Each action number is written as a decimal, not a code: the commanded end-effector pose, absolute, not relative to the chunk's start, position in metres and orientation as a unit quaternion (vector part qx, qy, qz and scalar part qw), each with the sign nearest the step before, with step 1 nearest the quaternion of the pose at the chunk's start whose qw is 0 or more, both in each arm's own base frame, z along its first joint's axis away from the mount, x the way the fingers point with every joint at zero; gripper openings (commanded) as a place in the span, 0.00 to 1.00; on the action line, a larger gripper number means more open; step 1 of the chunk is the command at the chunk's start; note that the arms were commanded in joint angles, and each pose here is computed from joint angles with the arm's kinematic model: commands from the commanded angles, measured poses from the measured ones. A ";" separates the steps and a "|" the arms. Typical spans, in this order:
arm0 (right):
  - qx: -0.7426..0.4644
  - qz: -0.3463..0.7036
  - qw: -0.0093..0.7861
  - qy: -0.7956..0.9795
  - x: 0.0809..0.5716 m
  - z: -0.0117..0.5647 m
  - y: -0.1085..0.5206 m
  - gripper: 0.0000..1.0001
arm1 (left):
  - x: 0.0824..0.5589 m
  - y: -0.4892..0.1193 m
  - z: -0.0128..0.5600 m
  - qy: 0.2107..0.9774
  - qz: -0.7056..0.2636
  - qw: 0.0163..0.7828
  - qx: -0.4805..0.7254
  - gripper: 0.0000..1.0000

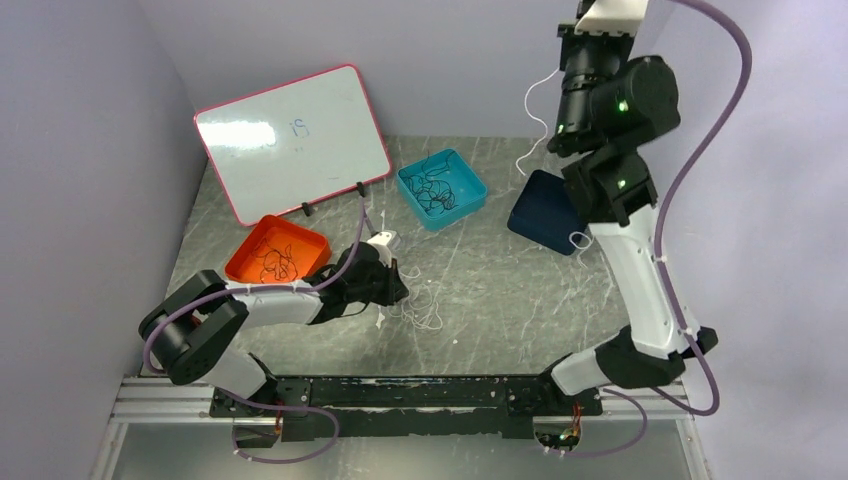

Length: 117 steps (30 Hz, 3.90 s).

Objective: Untangle the cables

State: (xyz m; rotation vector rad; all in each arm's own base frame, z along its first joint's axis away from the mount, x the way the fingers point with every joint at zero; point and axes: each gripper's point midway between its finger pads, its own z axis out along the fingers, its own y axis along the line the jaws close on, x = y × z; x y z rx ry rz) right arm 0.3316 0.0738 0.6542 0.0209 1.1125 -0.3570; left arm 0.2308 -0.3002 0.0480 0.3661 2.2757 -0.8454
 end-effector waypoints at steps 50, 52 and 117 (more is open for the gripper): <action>0.086 -0.067 0.700 0.706 0.457 0.493 -0.062 0.00 | 0.225 -0.301 0.048 0.876 -0.322 0.328 0.149 0.07; 0.096 -0.073 0.693 0.710 0.456 0.487 -0.067 0.00 | 0.225 -0.301 0.048 0.875 -0.324 0.327 0.148 0.07; 0.141 0.070 0.290 0.944 0.483 0.063 -0.018 0.39 | 0.217 -0.308 0.064 0.857 -0.349 0.335 0.180 0.07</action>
